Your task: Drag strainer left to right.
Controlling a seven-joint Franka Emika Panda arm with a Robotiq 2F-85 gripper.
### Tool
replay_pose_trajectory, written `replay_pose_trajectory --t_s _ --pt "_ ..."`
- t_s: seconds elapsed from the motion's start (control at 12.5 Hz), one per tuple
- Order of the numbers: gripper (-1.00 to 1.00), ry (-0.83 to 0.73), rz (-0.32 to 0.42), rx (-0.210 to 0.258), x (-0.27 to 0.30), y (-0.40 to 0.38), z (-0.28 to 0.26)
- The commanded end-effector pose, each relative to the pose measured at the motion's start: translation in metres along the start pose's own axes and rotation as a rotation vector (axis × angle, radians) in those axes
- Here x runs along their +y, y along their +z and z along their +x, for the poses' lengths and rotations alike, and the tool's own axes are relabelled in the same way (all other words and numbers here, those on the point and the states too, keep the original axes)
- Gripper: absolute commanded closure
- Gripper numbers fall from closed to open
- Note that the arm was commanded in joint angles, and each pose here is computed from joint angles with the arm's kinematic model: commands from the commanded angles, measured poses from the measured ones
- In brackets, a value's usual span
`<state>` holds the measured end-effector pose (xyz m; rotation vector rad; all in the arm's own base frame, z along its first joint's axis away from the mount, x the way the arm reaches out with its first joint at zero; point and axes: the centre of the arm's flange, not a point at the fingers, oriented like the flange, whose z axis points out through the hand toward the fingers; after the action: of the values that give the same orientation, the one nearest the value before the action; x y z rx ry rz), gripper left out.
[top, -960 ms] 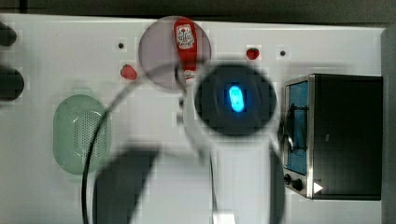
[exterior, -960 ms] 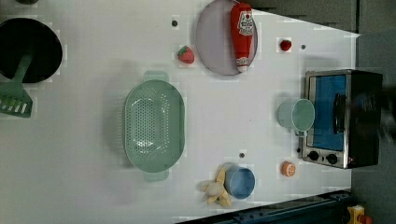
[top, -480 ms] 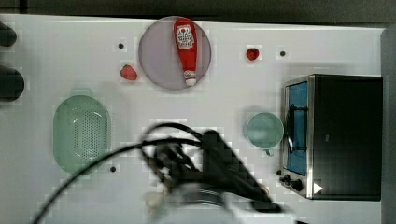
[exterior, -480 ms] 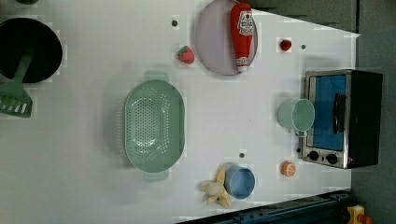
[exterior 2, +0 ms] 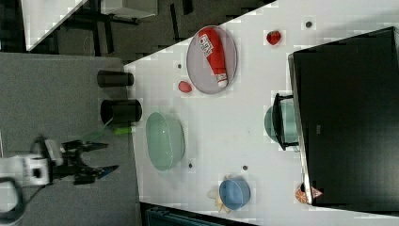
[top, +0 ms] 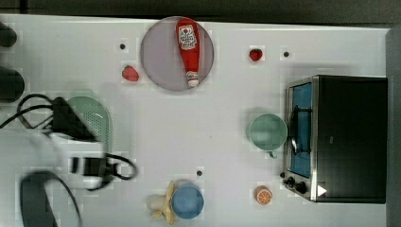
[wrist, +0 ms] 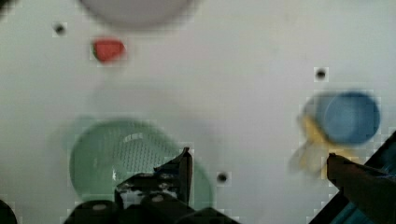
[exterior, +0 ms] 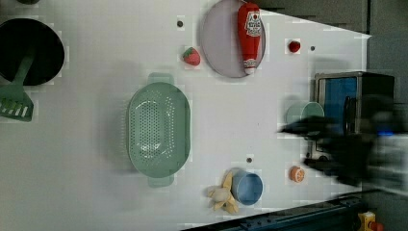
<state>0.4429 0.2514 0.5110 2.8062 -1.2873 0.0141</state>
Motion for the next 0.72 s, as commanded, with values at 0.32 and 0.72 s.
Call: replay_pose_trajectory --t_s 0.32,0.72 --pt "-1.00 0.519 -0.002 -0.109 -0.058 0.095 -0.060" --pt "-1.00 0.649 -0.059 -0.136 -0.080 0.203 -0.065"
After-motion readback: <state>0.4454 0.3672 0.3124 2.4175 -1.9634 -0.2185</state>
